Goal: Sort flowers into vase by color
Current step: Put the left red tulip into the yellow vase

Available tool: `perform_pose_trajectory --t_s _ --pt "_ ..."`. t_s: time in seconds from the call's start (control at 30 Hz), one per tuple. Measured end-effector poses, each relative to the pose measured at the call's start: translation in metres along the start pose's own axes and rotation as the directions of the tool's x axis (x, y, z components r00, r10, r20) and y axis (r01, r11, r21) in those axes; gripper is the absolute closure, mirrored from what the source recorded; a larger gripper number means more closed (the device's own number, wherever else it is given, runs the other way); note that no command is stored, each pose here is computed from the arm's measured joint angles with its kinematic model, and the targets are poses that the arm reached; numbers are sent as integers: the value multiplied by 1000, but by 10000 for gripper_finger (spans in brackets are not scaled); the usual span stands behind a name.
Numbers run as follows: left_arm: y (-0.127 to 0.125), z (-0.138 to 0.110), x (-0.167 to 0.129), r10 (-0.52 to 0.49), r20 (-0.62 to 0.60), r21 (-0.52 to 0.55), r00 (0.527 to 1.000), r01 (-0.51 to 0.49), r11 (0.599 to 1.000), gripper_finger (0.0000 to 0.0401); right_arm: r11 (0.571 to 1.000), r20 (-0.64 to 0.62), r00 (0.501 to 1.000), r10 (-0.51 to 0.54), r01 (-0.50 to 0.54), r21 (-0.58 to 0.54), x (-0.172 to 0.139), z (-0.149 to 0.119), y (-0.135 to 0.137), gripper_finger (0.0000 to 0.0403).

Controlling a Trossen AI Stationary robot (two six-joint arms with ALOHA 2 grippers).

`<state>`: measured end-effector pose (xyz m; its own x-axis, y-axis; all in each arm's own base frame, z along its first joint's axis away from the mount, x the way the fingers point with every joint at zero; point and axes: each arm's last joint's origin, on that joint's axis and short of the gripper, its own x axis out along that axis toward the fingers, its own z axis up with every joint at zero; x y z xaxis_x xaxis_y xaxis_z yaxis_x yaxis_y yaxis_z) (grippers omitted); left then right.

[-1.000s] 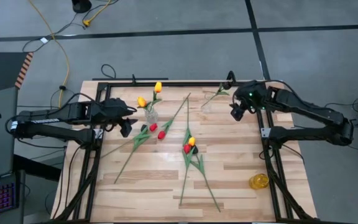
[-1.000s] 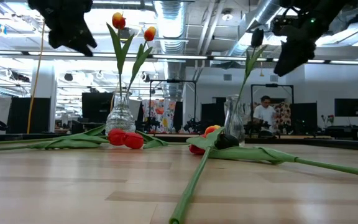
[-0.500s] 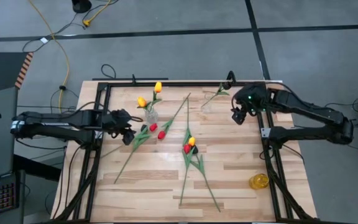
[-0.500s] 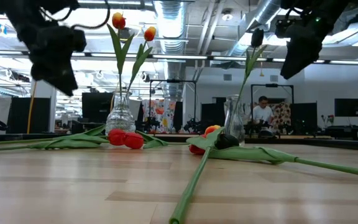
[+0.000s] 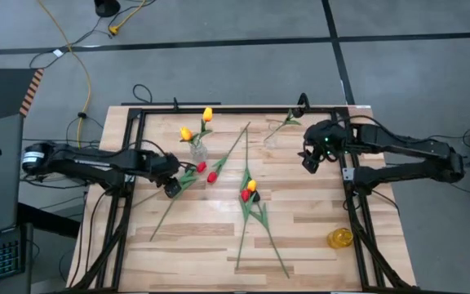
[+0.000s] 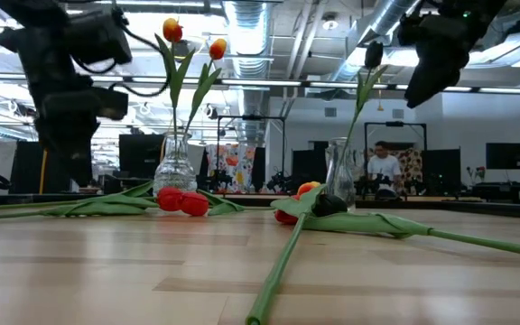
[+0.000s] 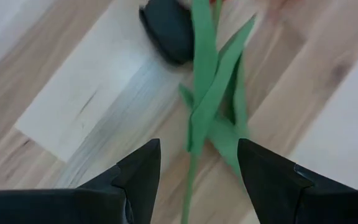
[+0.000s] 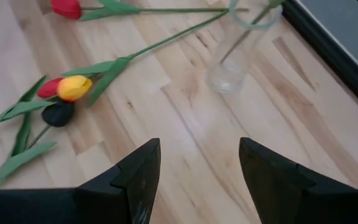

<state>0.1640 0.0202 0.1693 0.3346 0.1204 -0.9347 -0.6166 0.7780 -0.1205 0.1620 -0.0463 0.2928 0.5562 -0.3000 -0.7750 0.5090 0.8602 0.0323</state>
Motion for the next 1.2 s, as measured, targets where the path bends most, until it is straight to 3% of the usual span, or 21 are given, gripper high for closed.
perform_pose_trajectory --t_s 0.3,0.53,0.97,1.2 --pt "-3 0 26 78 -118 38 990 -74 997 226 997 -3 999 50 -51 -57 -2 -3 13 157" --pt "-4 0 37 112 -167 49 980 -105 993 270 994 -6 997 81 -81 -69 -4 -6 21 157" --pt "-10 11 20 31 -127 36 991 -26 999 387 991 10 994 106 -104 -89 -5 -6 26 157" --pt "-14 17 11 12 -119 32 993 -8 999 395 991 14 994 107 -105 -88 -5 -5 26 157"
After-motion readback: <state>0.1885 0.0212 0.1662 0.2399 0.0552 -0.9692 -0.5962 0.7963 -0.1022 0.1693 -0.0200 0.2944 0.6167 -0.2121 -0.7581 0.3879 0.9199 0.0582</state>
